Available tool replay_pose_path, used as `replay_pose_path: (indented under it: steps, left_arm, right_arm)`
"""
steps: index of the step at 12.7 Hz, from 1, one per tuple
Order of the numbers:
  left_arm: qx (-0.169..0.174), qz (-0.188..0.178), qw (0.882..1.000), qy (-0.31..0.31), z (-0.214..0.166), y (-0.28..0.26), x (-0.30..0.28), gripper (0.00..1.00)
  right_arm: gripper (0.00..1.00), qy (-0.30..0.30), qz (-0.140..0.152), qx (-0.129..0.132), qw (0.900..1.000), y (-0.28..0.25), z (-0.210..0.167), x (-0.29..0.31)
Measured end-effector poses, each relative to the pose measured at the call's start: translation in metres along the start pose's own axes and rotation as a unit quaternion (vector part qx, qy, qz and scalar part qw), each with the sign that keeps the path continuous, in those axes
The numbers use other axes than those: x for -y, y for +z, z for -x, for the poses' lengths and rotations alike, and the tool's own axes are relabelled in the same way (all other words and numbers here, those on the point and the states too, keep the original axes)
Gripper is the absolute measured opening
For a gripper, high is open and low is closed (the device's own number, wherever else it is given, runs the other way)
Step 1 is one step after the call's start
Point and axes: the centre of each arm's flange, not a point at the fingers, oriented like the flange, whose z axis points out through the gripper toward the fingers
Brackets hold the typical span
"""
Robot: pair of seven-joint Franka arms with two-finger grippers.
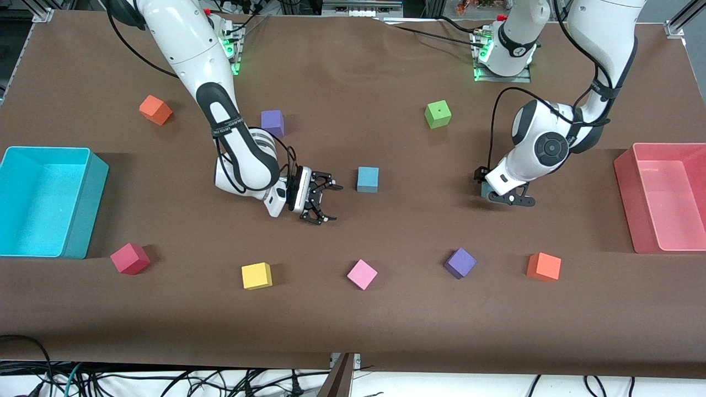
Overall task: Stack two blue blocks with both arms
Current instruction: 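Hold the cube with the right gripper while the left gripper grasps the other blue cube, then carry the blue cube with the left gripper over the right gripper's cube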
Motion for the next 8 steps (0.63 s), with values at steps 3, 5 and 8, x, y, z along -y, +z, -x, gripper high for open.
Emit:
replay_pose_path:
  steps: [3,5,8]
  left_arm:
    - [-0.007,-0.002,1.0,-0.001,-0.007,-0.022,0.001,0.58]
    - [0.009,-0.009,1.0,0.0,-0.012,-0.066,-0.001,0.55]
    - [0.039,0.009,0.999,-0.008,-0.016,-0.151,-0.025,0.55]
  right_arm:
    - [1.0,0.002,-0.008,-0.004,1.0,0.004,0.005,0.004]
    - [1.0,0.004,-0.016,-0.006,1.0,0.007,0.008,0.008]
    - [1.0,0.001,-0.026,-0.009,1.0,0.013,0.009,0.017]
